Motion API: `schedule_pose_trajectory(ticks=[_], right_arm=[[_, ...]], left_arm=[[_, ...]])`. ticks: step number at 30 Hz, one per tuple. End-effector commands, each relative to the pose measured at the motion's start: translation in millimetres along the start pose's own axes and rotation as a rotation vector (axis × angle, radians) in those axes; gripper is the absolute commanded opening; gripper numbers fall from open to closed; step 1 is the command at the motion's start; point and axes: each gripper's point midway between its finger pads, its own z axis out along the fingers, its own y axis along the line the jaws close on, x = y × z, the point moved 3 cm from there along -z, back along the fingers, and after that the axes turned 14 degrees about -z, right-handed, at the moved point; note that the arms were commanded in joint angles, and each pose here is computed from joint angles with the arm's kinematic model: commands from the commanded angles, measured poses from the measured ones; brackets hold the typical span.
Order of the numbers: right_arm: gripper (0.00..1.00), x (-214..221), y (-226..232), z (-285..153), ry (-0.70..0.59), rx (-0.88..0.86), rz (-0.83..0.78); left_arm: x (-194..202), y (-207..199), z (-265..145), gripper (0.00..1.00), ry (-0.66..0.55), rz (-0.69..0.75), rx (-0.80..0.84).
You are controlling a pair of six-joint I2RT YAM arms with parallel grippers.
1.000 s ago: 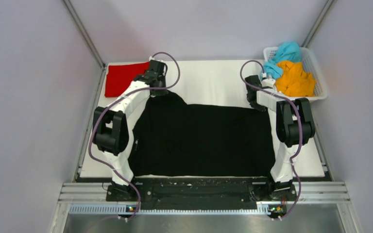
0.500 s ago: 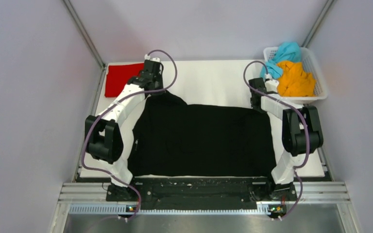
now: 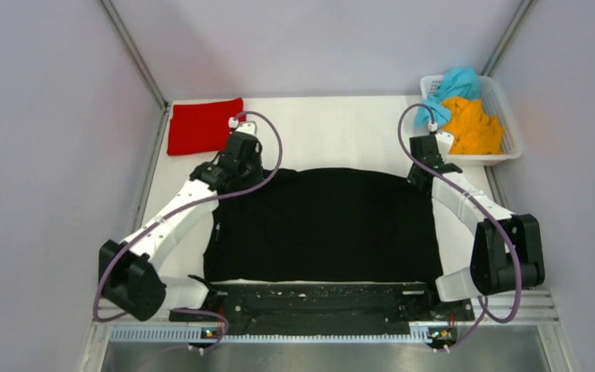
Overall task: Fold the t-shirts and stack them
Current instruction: Fold the other side of the tshirt into a rectangle
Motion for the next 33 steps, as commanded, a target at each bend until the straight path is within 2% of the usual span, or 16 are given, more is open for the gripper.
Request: schedule_pose_trajectory(ticks=[1, 9, 18, 24, 30, 31, 32, 33], right_arm=[[0.0, -6, -5, -25, -0.055, -0.013, -0.03], [0.0, -1, -28, -49, -0.077, 0.044, -0.029], [0.0, 3, -29, -55, -0.082, 0.024, -0.012], [0.0, 14, -28, -57, -0.062, 0.008, 0.002], [0.0, 47, -31, -52, 0.033, 0.031, 0.018], [0.0, 53, -31, -51, 0.051, 0.034, 0.028], [0.0, 58, -31, -51, 0.071, 0.032, 0.033], [0.05, 63, -30, -51, 0.089, 0.026, 0.039]], left_arm=[[8, 9, -38, 0.0, -0.082, -0.089, -0.005], [51, 32, -75, 0.0, -0.054, -0.19, 0.008], [72, 44, -104, 0.0, -0.021, -0.236, 0.07], [94, 49, -107, 0.0, 0.063, -0.229, 0.092], [139, 57, -100, 0.0, 0.228, -0.256, 0.099], [150, 60, -98, 0.02, 0.266, -0.266, 0.093], [159, 62, -97, 0.11, 0.301, -0.282, 0.089], [171, 63, -97, 0.21, 0.354, -0.3, 0.097]])
